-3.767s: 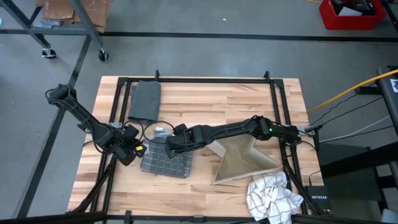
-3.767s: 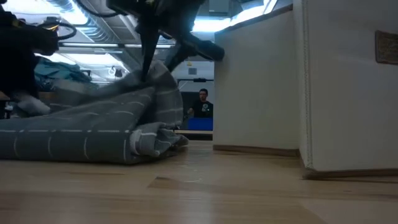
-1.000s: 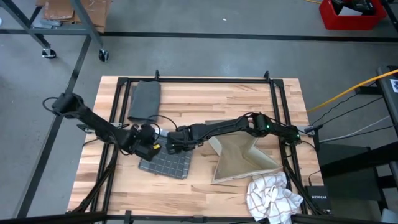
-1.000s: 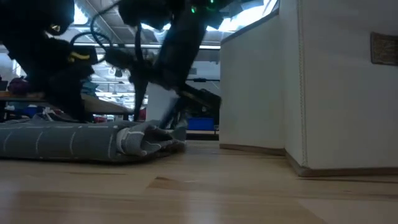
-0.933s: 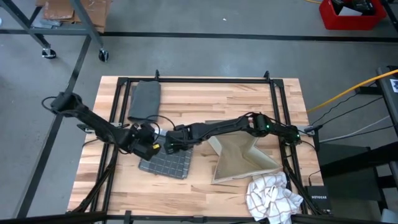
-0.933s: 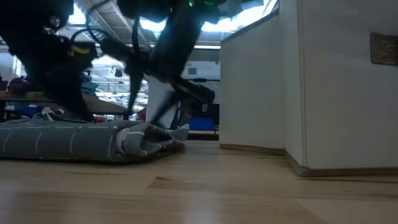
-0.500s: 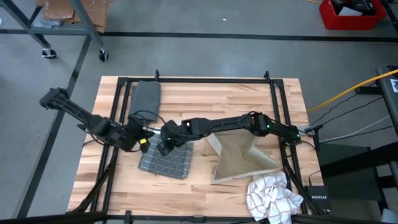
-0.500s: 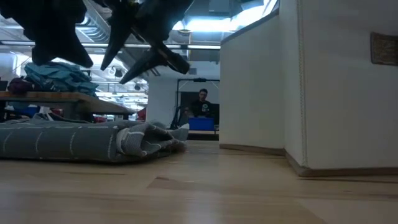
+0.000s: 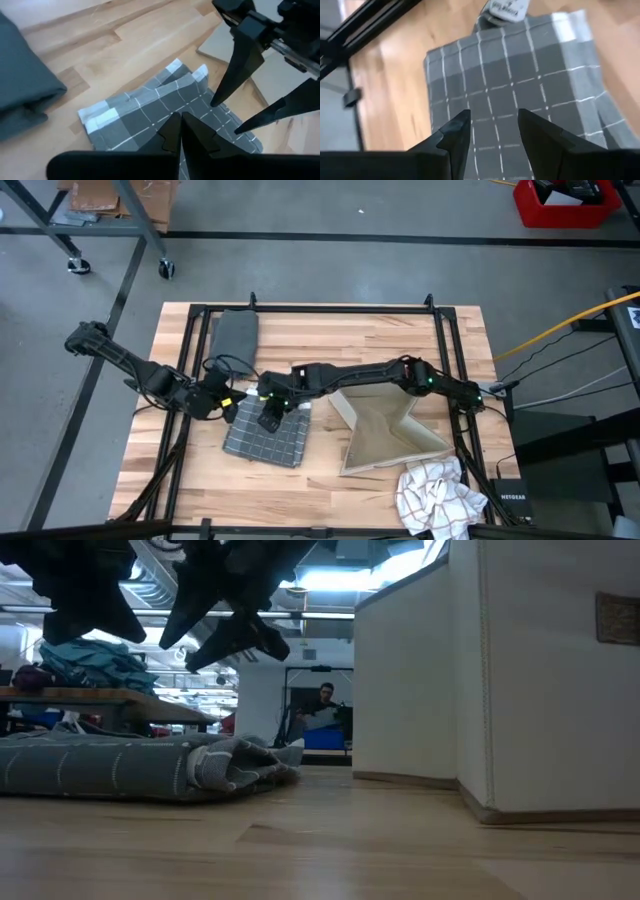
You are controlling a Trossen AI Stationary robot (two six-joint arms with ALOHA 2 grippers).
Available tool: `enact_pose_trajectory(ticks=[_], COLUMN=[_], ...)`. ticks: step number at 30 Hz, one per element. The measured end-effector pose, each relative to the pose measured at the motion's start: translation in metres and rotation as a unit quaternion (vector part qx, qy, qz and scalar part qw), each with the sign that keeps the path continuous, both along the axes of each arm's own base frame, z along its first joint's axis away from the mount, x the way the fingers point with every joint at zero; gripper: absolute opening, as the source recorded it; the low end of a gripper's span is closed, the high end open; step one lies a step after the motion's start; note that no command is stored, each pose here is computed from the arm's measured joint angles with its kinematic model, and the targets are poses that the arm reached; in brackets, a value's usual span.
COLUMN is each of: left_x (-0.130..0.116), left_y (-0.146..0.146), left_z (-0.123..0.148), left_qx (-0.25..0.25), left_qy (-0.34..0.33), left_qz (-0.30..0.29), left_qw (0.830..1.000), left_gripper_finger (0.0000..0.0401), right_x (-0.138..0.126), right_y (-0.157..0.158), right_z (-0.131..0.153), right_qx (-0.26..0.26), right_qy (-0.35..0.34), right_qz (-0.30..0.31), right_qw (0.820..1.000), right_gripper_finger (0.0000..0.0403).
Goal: Fold towel
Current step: Fold the gray patterned towel
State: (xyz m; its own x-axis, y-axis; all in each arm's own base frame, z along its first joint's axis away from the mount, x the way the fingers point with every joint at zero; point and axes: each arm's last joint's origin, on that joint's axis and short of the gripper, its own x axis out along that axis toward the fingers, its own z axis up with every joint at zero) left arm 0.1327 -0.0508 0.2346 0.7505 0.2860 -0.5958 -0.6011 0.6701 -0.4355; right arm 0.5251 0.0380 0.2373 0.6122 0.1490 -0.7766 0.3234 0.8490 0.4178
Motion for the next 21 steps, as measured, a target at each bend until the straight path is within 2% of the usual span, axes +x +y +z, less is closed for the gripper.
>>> enact_pose_trajectory(ticks=[5,9,15,21], left_x=[0.003,0.006,0.016,0.021], left_y=[-0.002,-0.006,-0.011,-0.015], left_z=[-0.003,-0.009,-0.019,-0.028], left_qx=[-0.058,-0.101,-0.12,-0.172], left_qy=[-0.009,0.011,0.03,0.041], left_qz=[0.044,0.047,0.081,0.128], left_qw=[0.997,0.994,0.989,0.976], left_gripper_finger=[0.0013,0.0054,0.0133,0.0162], right_x=[0.0,-0.003,-0.01,-0.03], right_y=[-0.022,-0.04,-0.051,-0.048], right_z=[0.0,-0.001,-0.005,-0.014], right_qx=[0.059,0.091,0.091,0.051], right_qy=[0.005,0.014,0.039,0.127], right_qz=[0.036,0.057,0.104,0.182], right_qw=[0.998,0.994,0.99,0.974], right_gripper_finger=[0.017,0.017,0.017,0.017])
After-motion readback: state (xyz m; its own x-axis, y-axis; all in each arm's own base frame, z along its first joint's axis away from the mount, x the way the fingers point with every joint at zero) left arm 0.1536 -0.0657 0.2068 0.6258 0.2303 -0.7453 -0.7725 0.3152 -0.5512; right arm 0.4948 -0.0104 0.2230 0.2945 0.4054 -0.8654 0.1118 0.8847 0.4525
